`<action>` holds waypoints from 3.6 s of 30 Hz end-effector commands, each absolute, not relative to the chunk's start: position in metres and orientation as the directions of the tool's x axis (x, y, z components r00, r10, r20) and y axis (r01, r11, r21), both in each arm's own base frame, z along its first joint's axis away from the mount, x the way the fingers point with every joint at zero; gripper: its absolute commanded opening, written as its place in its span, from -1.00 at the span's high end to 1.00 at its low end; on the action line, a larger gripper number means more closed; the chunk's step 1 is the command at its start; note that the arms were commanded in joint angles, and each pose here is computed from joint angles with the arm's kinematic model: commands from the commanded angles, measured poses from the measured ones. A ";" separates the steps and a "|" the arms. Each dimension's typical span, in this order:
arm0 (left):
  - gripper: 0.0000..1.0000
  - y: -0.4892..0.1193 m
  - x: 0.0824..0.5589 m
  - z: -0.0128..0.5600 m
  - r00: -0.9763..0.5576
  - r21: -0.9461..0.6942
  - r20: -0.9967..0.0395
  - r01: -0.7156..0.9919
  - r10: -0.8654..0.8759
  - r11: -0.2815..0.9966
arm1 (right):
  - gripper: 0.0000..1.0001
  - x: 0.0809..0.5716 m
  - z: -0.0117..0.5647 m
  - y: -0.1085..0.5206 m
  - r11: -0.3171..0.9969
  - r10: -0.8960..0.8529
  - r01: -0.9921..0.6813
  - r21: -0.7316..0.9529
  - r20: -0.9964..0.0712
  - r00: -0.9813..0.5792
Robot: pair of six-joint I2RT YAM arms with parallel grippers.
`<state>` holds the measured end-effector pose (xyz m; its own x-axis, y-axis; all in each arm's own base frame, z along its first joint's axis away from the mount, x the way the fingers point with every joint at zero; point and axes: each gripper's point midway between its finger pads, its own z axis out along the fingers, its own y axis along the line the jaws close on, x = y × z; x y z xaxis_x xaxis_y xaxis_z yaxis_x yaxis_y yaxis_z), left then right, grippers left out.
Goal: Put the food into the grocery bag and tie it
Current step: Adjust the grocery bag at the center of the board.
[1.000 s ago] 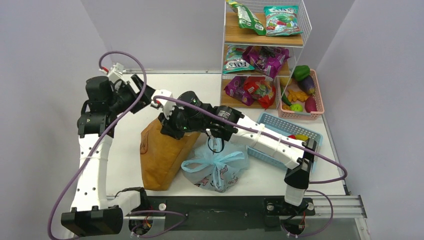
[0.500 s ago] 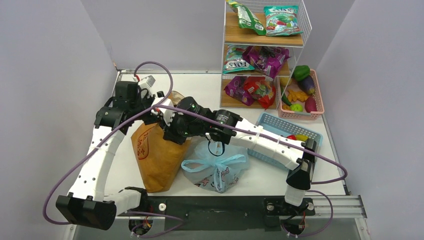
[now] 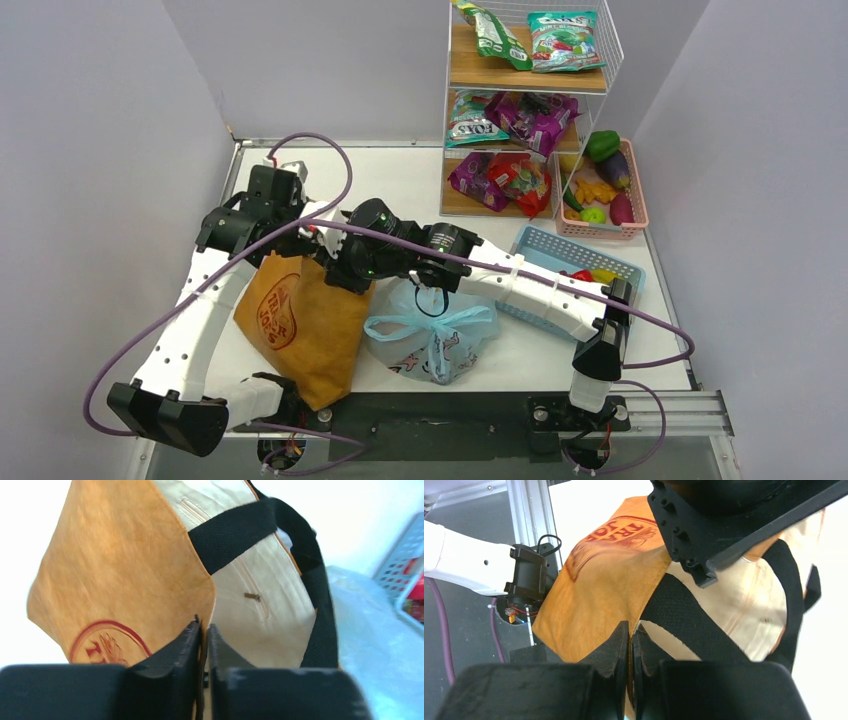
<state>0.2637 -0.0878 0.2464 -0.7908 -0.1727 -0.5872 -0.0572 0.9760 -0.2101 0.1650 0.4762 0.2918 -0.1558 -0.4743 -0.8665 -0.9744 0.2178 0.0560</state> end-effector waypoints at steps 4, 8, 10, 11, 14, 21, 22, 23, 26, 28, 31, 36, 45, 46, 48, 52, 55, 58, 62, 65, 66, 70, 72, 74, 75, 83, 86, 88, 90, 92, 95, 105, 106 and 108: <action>1.00 -0.067 0.258 0.256 -0.777 -0.114 -0.613 -0.091 -0.142 0.989 | 1.00 0.160 0.320 0.470 0.218 -0.422 -0.975 0.036 -0.898 -0.127; 1.00 -0.078 0.260 0.279 -0.739 -0.193 -0.652 -0.059 -0.173 0.979 | 0.87 0.161 0.320 0.469 0.234 -0.425 -0.972 0.037 -0.895 -0.136; 1.00 -0.081 0.260 0.292 -0.717 -0.215 -0.673 -0.044 -0.181 0.975 | 0.36 0.173 0.330 0.465 0.293 -0.394 -0.954 0.057 -0.902 -0.175; 1.00 -0.081 0.259 0.297 -0.706 -0.219 -0.685 -0.036 -0.180 0.975 | 0.01 0.178 0.336 0.463 0.304 -0.378 -0.949 0.079 -0.905 -0.197; 1.00 -0.083 0.258 0.315 -0.667 -0.234 -0.725 0.007 -0.170 0.972 | -0.38 0.214 0.369 0.448 0.359 -0.247 -0.902 0.239 -0.908 -0.339; 1.00 -0.099 0.251 0.350 -0.550 -0.247 -0.829 0.198 -0.101 0.949 | -0.68 0.292 0.400 0.392 0.539 -0.013 -0.741 0.400 -0.876 -0.482; 1.00 -0.101 0.251 0.354 -0.529 -0.239 -0.844 0.228 -0.086 0.944 | -0.68 0.301 0.396 0.386 0.568 0.010 -0.710 0.417 -0.865 -0.501; 1.00 -0.104 0.249 0.366 -0.479 -0.246 -0.873 0.267 -0.093 0.932 | -0.68 0.318 0.388 0.372 0.604 0.057 -0.649 0.462 -0.837 -0.544; 1.00 -0.107 0.241 0.406 -0.282 -0.218 -0.952 0.363 -0.117 0.906 | -0.63 0.344 0.361 0.348 0.646 0.153 -0.508 0.569 -0.749 -0.645; 1.00 -0.107 0.237 0.419 -0.191 -0.199 -0.973 0.391 -0.132 0.899 | -0.61 0.349 0.344 0.337 0.650 0.199 -0.437 0.622 -0.694 -0.692; 1.00 -0.107 0.239 0.417 -0.138 -0.180 -0.981 0.404 -0.135 0.897 | -0.61 0.342 0.318 0.332 0.646 0.174 -0.431 0.630 -0.672 -0.720; 1.00 -0.106 0.249 0.400 -0.093 -0.189 -0.982 0.389 -0.166 0.902 | -0.60 0.317 0.302 0.332 0.592 0.120 -0.486 0.643 -0.667 -0.736; 1.00 -0.105 0.257 0.384 -0.077 -0.232 -0.973 0.363 -0.219 0.902 | -0.61 0.305 0.287 0.328 0.581 0.056 -0.535 0.613 -0.687 -0.725; 1.00 -0.104 0.258 0.384 -0.081 -0.234 -0.972 0.354 -0.220 0.905 | -0.61 0.305 0.286 0.327 0.582 0.047 -0.545 0.603 -0.694 -0.718; 1.00 -0.102 0.260 0.386 -0.086 -0.236 -0.972 0.336 -0.220 0.912 | -0.61 0.303 0.286 0.327 0.577 0.033 -0.563 0.591 -0.706 -0.707; 1.00 -0.102 0.259 0.400 -0.045 -0.255 -0.966 0.344 -0.256 0.903 | -0.62 0.291 0.296 0.334 0.525 -0.005 -0.633 0.568 -0.742 -0.670; 1.00 -0.106 0.260 0.423 0.000 -0.278 -0.954 0.376 -0.301 0.884 | -0.67 0.281 0.292 0.344 0.503 -0.066 -0.689 0.522 -0.771 -0.633; 1.00 -0.109 0.262 0.442 0.007 -0.300 -0.945 0.389 -0.328 0.871 | -0.68 0.276 0.279 0.349 0.504 -0.112 -0.703 0.502 -0.769 -0.630; 1.00 -0.114 0.263 0.468 0.021 -0.313 -0.935 0.421 -0.355 0.851 | -0.68 0.275 0.265 0.355 0.509 -0.155 -0.721 0.471 -0.773 -0.615; 1.00 -0.118 0.261 0.482 0.032 -0.317 -0.929 0.449 -0.370 0.835 | -0.68 0.281 0.254 0.361 0.519 -0.175 -0.720 0.461 -0.767 -0.617; 1.00 -0.119 0.260 0.485 0.035 -0.319 -0.926 0.457 -0.375 0.831 | -0.68 0.284 0.249 0.362 0.531 -0.179 -0.714 0.456 -0.763 -0.621; 1.00 -0.119 0.256 0.492 0.053 -0.316 -0.922 0.467 -0.383 0.826 | -0.67 0.299 0.235 0.356 0.607 -0.174 -0.677 0.417 -0.761 -0.624; 1.00 -0.119 0.254 0.497 0.068 -0.313 -0.919 0.476 -0.390 0.822 | -0.59 0.308 0.227 0.352 0.649 -0.159 -0.643 0.407 -0.754 -0.637; 1.00 -0.119 0.252 0.504 0.082 -0.312 -0.913 0.488 -0.399 0.815 | -0.37 0.312 0.218 0.350 0.667 -0.153 -0.620 0.413 -0.739 -0.656; 1.00 -0.119 0.251 0.506 0.086 -0.314 -0.911 0.491 -0.403 0.813 | -0.10 0.312 0.215 0.350 0.669 -0.154 -0.617 0.415 -0.734 -0.661; 1.00 -0.109 0.255 0.480 0.053 -0.330 -0.921 0.422 -0.386 0.845 | 1.00 0.306 0.231 0.358 0.643 -0.145 -0.633 0.430 -0.744 -0.653; 1.00 -0.096 0.252 0.462 0.044 -0.349 -0.920 0.353 -0.388 0.868 | 1.00 0.305 0.263 0.359 0.637 -0.127 -0.649 0.415 -0.774 -0.620; 0.86 -0.084 0.253 0.444 0.022 -0.363 -0.923 0.277 -0.383 0.890 | 1.00 0.303 0.281 0.360 0.633 -0.117 -0.657 0.409 -0.789 -0.603; 0.31 -0.073 0.254 0.426 -0.011 -0.365 -0.929 0.204 -0.371 0.908 | 1.00 0.301 0.294 0.362 0.634 -0.106 -0.657 0.409 -0.795 -0.597; -0.32 -0.067 0.252 0.415 -0.052 -0.359 -0.933 0.153 -0.355 0.921 | 1.00 0.299 0.302 0.365 0.634 -0.094 -0.649 0.422 -0.790 -0.605; -0.47 -0.059 0.249 0.407 -0.153 -0.339 -0.933 0.075 -0.325 0.938 | 1.00 0.298 0.312 0.372 0.631 -0.052 -0.619 0.468 -0.770 -0.636; -0.50 -0.110 0.231 0.395 -0.456 -0.450 -0.829 0.201 -0.323 0.870 | 1.00 0.309 0.345 0.396 0.618 0.089 -0.503 0.605 -0.689 -0.719; -0.51 -0.117 0.227 0.399 -0.456 -0.488 -0.818 0.231 -0.350 0.842 | 1.00 0.309 0.358 0.399 0.611 0.101 -0.514 0.602 -0.704 -0.703; -0.51 -0.127 0.221 0.407 -0.447 -0.532 -0.808 0.275 -0.383 0.801 | 1.00 0.307 0.373 0.402 0.611 0.100 -0.534 0.584 -0.727 -0.680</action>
<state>0.2462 -0.0982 0.3984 -0.3917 -0.3202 -0.8626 0.1626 0.8986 -0.4075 0.3088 0.3946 0.3121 -0.7374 0.0104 -0.6754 -0.5082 0.6500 0.5649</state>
